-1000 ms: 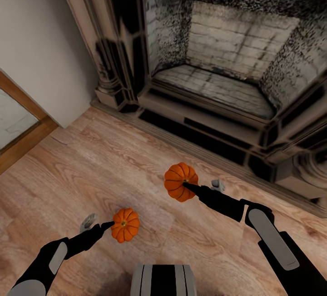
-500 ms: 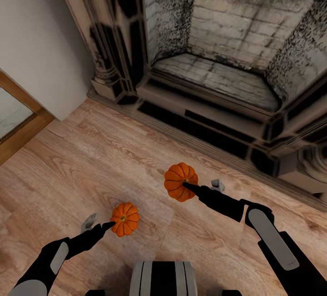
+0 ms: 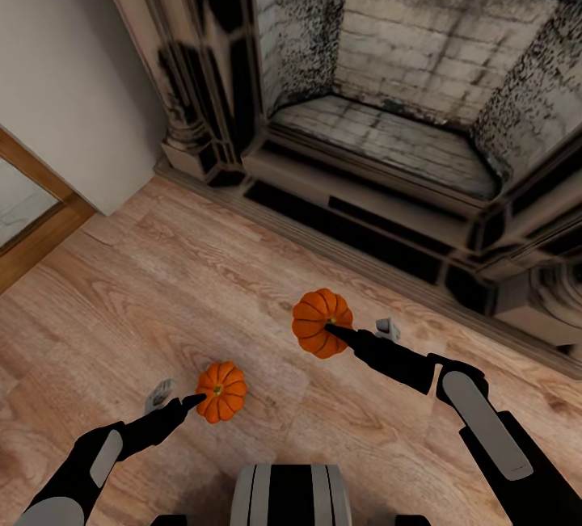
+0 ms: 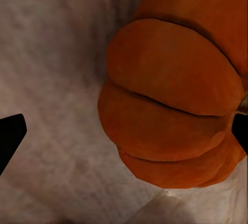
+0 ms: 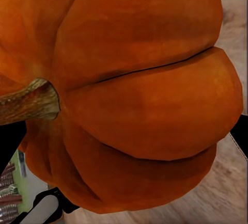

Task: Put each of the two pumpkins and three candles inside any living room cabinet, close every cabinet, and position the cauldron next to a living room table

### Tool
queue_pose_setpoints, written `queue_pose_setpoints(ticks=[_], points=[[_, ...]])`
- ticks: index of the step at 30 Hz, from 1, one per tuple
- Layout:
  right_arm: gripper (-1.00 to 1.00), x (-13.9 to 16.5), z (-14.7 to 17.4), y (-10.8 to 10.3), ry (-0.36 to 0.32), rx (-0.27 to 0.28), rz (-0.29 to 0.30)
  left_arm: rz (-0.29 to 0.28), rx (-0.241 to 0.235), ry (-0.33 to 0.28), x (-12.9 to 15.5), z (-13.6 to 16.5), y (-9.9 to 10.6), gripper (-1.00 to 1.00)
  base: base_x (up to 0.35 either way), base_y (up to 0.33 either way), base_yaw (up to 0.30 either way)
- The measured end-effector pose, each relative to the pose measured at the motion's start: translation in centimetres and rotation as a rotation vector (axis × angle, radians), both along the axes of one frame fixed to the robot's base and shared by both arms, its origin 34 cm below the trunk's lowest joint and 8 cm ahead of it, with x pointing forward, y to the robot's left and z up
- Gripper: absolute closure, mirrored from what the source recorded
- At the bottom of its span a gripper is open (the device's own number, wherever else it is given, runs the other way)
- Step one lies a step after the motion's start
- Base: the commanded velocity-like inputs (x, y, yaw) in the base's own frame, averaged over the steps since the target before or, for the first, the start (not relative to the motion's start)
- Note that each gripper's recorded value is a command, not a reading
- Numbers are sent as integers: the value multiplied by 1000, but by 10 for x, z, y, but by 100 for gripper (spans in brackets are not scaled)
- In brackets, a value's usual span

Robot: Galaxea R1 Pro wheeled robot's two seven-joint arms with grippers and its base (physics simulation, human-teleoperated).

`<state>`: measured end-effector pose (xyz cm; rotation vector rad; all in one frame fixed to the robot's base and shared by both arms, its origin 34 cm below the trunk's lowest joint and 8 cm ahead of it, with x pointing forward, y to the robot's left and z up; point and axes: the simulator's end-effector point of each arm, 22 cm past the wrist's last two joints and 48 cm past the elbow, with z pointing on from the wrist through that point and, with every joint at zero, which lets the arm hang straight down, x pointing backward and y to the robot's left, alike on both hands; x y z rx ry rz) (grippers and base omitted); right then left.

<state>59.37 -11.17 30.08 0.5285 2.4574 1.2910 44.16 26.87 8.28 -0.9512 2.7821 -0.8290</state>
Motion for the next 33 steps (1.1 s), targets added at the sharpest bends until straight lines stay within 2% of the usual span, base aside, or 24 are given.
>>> queue_pose_setpoints(ticks=[33], points=[[100, 0, 0, 0, 0, 0, 0, 0, 2, -1, 0, 0, 2, -100, 17, -31, 0]])
